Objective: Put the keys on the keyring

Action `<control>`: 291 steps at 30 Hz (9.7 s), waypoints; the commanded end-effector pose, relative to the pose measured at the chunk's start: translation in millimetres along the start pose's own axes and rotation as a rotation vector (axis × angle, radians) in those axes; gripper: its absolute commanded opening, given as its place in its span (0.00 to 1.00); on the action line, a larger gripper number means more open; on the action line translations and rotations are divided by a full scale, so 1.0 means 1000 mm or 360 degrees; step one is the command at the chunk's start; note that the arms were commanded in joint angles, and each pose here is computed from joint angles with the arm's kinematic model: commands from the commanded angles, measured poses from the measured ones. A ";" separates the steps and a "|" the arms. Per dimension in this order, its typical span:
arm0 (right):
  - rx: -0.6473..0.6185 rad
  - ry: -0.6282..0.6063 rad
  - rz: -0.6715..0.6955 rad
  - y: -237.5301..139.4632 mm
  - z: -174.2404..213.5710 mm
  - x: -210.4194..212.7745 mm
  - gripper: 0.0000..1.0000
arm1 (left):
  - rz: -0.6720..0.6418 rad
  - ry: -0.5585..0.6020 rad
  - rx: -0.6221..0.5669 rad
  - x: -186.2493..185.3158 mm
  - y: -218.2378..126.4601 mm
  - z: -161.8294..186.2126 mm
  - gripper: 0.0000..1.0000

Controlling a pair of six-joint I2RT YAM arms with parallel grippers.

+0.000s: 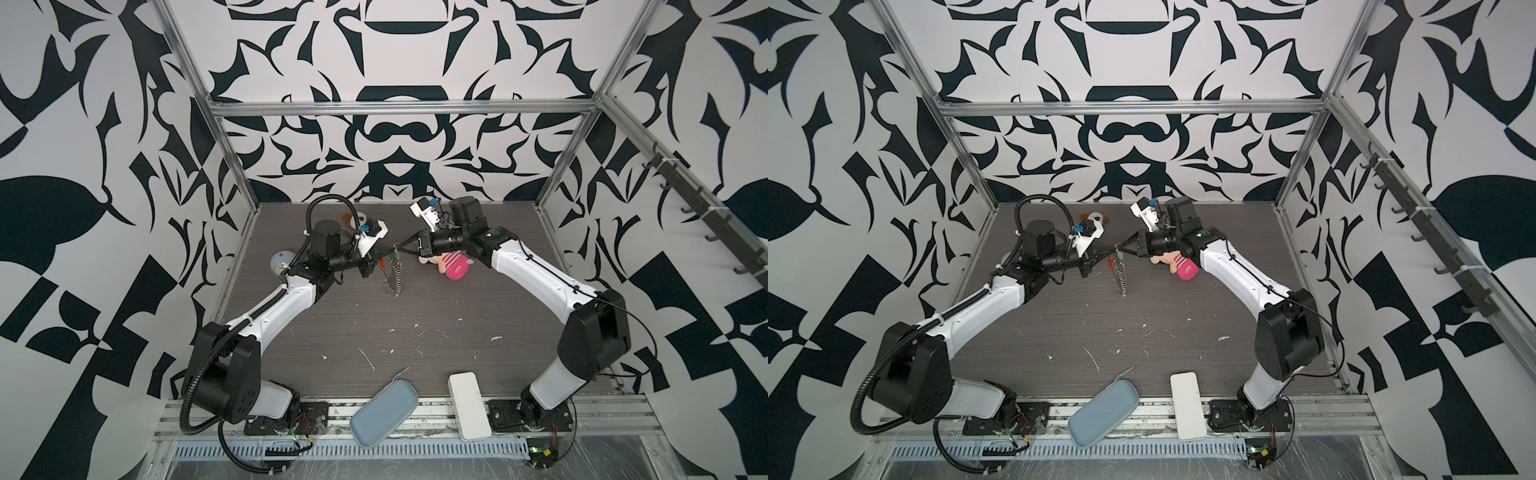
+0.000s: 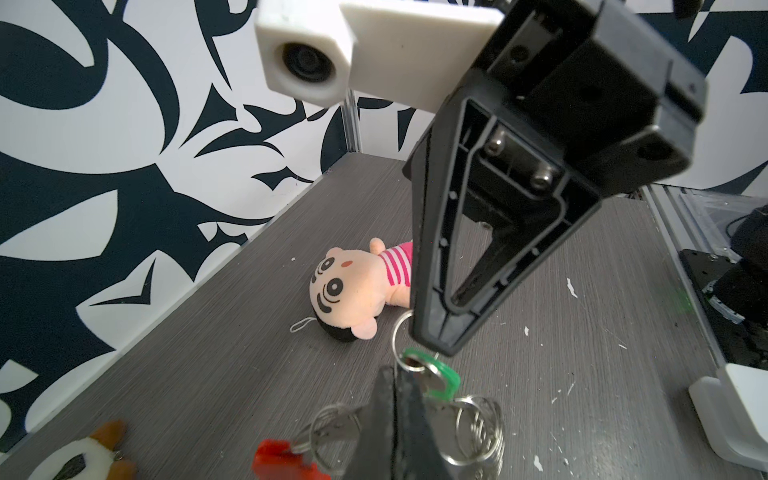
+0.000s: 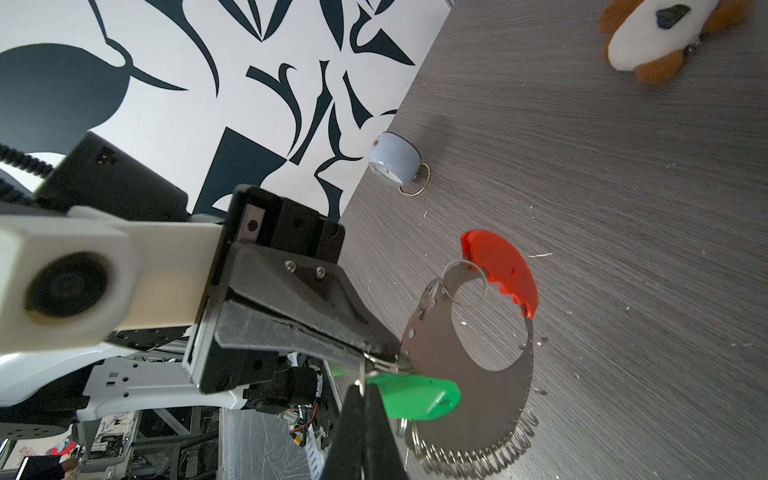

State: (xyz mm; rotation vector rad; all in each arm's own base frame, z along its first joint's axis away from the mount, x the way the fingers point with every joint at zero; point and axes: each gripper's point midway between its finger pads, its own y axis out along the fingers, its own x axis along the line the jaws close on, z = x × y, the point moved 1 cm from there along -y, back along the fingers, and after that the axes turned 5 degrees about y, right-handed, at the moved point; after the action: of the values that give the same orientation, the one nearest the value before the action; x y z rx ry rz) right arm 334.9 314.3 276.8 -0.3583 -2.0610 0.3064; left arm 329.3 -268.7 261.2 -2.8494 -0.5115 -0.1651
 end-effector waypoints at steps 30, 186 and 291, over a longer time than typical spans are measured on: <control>-0.0069 0.0077 0.0049 -0.012 0.005 -0.023 0.00 | -0.0029 0.0057 -0.0193 0.000 -0.012 -0.045 0.00; -0.0253 -0.0878 0.0321 -0.035 -0.053 0.028 0.00 | 0.0298 0.0022 0.0244 -0.001 -0.029 -0.028 0.18; -0.0466 -0.0723 -0.0335 -0.009 -0.064 0.097 0.00 | 0.0243 -0.0523 -0.0898 0.053 -0.045 -0.152 0.00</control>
State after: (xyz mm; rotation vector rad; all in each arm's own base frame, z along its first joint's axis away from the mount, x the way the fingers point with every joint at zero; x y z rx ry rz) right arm 352.0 334.7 366.1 -0.3207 -2.5174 -0.0100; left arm 362.2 -251.7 399.0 -3.3826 -0.3925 0.3384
